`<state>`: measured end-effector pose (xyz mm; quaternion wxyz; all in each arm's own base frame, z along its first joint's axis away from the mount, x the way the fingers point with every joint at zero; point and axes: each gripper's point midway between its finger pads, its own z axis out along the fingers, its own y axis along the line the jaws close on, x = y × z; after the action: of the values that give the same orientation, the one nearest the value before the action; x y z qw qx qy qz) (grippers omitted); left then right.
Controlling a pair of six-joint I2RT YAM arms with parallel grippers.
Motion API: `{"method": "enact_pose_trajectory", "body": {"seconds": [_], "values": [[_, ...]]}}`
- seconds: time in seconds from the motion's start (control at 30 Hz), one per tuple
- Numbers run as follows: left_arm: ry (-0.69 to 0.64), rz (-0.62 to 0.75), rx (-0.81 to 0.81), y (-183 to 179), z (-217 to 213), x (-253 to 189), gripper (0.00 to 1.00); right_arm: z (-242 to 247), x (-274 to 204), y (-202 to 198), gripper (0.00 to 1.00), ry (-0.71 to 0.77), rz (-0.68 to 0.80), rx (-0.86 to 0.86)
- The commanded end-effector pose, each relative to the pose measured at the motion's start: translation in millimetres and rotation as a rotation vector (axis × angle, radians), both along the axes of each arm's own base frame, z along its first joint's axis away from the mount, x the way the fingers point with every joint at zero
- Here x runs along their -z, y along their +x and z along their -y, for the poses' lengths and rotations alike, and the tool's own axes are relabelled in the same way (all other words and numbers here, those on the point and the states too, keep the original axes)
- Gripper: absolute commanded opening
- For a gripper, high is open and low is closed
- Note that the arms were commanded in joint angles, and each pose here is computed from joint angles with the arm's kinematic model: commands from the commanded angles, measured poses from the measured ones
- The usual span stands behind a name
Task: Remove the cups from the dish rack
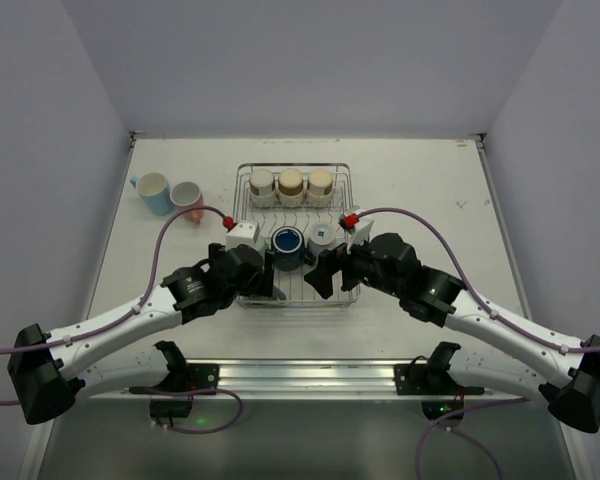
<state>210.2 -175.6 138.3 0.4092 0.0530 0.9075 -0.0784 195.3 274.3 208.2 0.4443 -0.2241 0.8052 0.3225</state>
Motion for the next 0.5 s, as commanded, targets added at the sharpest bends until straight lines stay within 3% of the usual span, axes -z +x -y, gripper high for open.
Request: {"method": "enact_pose_trajectory", "body": {"seconds": [0.0, 0.17, 0.47], "values": [[-0.027, 0.040, -0.059, 11, 5, 4, 0.99, -2, -7, -1, 0.99, 0.036, 0.018, -0.006], [-0.045, 0.026, -0.041, 10, 13, 13, 0.92, -3, -2, -1, 0.99, 0.043, 0.010, -0.004], [0.009, -0.019, -0.049, 6, 10, 39, 0.93, -6, -1, -6, 0.99, 0.054, -0.004, -0.031]]}}
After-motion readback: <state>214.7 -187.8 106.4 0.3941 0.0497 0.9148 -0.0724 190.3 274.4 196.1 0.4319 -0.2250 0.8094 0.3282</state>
